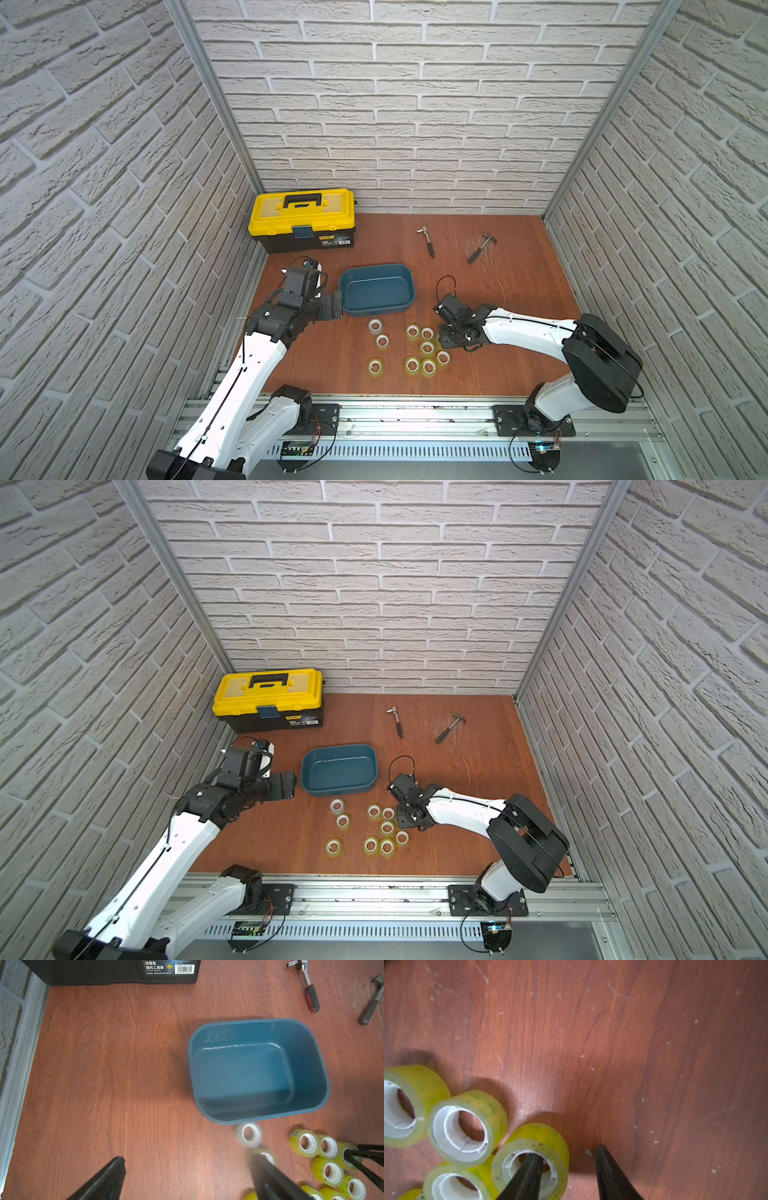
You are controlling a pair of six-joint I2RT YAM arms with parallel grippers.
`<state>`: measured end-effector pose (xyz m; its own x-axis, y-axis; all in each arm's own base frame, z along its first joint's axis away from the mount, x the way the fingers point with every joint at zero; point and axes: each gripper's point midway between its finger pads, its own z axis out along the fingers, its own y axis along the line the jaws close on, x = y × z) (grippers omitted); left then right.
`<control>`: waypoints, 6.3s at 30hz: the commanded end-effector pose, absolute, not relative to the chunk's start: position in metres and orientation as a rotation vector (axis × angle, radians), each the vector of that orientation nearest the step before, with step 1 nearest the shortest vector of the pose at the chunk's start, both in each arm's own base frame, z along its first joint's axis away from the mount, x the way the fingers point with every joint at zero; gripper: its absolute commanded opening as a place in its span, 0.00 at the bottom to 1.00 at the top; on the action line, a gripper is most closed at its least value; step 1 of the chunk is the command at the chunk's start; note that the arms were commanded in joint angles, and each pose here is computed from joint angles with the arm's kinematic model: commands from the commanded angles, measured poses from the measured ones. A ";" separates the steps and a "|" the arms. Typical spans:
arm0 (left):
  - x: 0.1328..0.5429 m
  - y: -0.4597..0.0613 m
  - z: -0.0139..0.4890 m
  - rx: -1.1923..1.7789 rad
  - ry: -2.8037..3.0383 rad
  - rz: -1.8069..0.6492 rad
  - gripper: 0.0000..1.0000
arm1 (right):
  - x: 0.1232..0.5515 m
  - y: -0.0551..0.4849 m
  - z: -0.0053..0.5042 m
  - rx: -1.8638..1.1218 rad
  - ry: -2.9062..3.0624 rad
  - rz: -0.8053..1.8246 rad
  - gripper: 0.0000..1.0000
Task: Put the transparent tape into the storage box
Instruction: Pick up the tape at the center of the board, then place the tape in the storage box, then pick up the tape at the center of the board.
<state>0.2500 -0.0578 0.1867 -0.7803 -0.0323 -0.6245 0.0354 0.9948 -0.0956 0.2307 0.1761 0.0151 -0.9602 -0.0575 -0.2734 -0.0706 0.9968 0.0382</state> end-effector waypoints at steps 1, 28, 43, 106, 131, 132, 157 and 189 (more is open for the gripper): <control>0.253 -0.059 0.196 0.024 2.427 -0.140 0.98 | 0.231 0.176 0.008 -0.079 2.866 0.035 0.36; 0.298 -0.080 0.261 0.183 2.191 -0.177 0.98 | 0.248 0.178 0.171 -0.213 2.528 0.218 0.03; 0.311 -0.033 0.261 0.010 2.137 -0.026 0.98 | 0.287 0.267 0.228 -0.432 2.485 0.498 0.02; 0.317 -0.041 0.244 0.028 2.195 -0.122 0.98 | 0.441 0.313 0.056 -0.366 2.733 0.066 0.19; 0.264 -0.042 0.243 -0.022 2.233 -0.165 0.98 | 0.376 0.315 0.161 -0.433 2.708 0.318 0.40; 0.263 -0.042 0.241 -0.025 2.237 -0.164 0.98 | 0.374 0.318 0.163 -0.428 2.704 0.330 0.40; 0.268 -0.030 0.222 -0.057 2.253 -0.075 0.98 | 0.255 0.233 0.169 -0.380 2.587 0.238 0.40; 0.268 -0.041 0.213 0.000 2.314 -0.081 0.98 | 0.177 0.180 0.047 -0.316 2.802 0.287 0.36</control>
<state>0.2665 -0.0362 0.2010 -0.7050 -0.0319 -0.7085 0.0040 0.9988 -0.0490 0.1721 0.1710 0.0387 -0.9353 -0.2224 -0.2751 -0.2586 0.9605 0.1028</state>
